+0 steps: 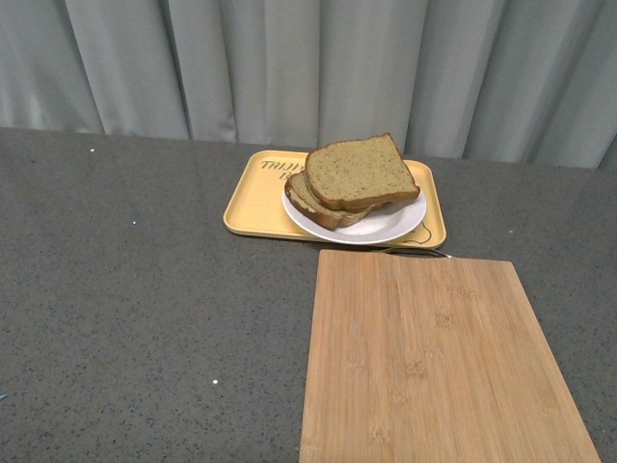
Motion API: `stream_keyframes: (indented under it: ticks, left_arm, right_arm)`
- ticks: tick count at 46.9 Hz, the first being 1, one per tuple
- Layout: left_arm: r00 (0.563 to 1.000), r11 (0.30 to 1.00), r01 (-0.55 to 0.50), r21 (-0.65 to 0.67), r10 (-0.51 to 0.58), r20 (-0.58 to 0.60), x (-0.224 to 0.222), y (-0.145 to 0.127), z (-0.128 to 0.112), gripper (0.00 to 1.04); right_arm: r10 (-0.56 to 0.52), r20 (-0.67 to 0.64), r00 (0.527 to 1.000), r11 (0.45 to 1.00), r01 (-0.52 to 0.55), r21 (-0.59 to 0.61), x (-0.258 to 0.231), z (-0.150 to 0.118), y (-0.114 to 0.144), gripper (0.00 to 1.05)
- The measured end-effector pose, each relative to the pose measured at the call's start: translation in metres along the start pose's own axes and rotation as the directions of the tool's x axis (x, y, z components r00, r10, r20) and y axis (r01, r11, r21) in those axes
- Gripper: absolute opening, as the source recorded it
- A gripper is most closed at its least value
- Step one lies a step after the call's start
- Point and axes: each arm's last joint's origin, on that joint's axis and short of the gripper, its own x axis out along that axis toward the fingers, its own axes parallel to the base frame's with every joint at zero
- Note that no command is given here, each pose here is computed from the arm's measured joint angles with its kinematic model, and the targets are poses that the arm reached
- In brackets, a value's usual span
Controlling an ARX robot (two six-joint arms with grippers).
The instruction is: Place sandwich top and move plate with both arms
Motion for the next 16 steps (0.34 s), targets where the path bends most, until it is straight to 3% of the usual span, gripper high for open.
stream_keyframes:
  ticks: [16]
  left_arm:
    - [1.0, 1.0, 0.0, 0.0, 0.0, 0.0, 0.0, 0.0, 0.0, 0.98]
  right_arm:
    - [0.0, 0.0, 1.0, 1.0, 0.0, 0.0, 0.0, 0.0, 0.0, 0.95]
